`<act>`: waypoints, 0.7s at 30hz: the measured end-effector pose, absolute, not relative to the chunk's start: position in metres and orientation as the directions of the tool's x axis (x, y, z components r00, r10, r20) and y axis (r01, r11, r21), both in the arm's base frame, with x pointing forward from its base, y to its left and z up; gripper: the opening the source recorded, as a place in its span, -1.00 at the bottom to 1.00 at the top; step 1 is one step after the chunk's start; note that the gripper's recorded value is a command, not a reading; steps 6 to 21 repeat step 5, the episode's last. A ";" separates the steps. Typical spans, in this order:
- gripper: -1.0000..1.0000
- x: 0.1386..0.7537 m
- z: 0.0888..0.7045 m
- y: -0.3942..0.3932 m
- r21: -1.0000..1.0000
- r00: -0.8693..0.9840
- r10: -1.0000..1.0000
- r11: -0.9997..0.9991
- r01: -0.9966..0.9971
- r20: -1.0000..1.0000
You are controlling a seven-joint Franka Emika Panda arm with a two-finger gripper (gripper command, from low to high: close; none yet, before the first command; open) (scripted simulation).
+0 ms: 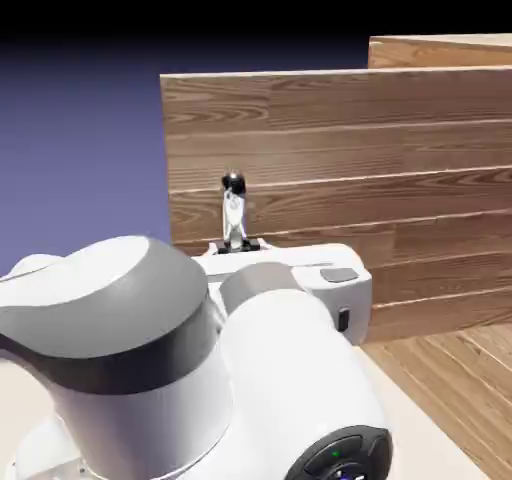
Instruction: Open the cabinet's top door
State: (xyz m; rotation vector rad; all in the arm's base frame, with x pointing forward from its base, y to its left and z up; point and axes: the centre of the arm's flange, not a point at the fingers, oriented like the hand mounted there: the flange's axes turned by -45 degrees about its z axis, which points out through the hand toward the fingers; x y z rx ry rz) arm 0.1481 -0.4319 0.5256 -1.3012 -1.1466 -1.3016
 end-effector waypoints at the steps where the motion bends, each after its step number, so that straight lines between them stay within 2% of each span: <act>1: -1.00 0.149 0.526 -0.439 0.000 0.000 0.000 -0.111 0.994 1.000; 5: -1.00 0.156 0.526 -0.465 0.000 0.000 -0.001 -0.055 0.999 1.000; 21: -1.00 0.156 0.526 -0.465 0.000 0.000 -0.001 -0.055 0.999 1.000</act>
